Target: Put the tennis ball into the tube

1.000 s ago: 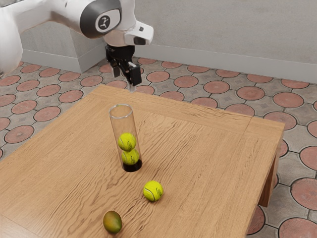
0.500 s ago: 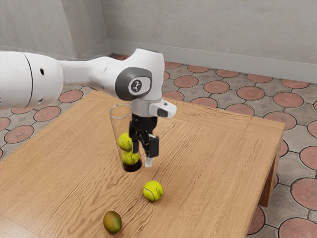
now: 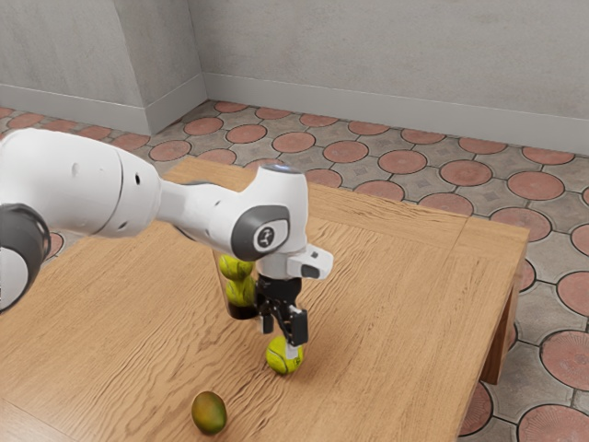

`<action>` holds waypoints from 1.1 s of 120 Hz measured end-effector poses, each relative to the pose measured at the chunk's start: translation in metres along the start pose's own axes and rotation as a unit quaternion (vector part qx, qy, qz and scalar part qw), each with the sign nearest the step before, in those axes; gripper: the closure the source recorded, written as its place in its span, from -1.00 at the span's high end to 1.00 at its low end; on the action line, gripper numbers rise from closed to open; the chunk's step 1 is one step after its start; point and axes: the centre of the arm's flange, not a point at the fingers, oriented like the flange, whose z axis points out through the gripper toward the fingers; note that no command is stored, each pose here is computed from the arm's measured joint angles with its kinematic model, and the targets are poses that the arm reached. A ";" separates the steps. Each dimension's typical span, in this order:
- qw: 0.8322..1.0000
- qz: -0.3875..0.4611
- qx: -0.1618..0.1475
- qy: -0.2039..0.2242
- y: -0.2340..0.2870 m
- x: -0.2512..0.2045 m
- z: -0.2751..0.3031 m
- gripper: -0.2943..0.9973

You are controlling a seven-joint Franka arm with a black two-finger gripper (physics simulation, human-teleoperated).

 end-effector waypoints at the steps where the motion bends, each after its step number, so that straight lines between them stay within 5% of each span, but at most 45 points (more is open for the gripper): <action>1: 1.000 0.000 0.000 0.001 0.000 0.000 0.001 0.54; 26: 1.000 -0.005 -0.003 0.010 -0.004 0.006 0.024 0.54; 68: 1.000 -0.007 -0.004 0.019 -0.004 0.003 0.026 0.10; 132: 0.995 -0.002 0.059 0.077 -0.019 -0.010 -0.187 0.00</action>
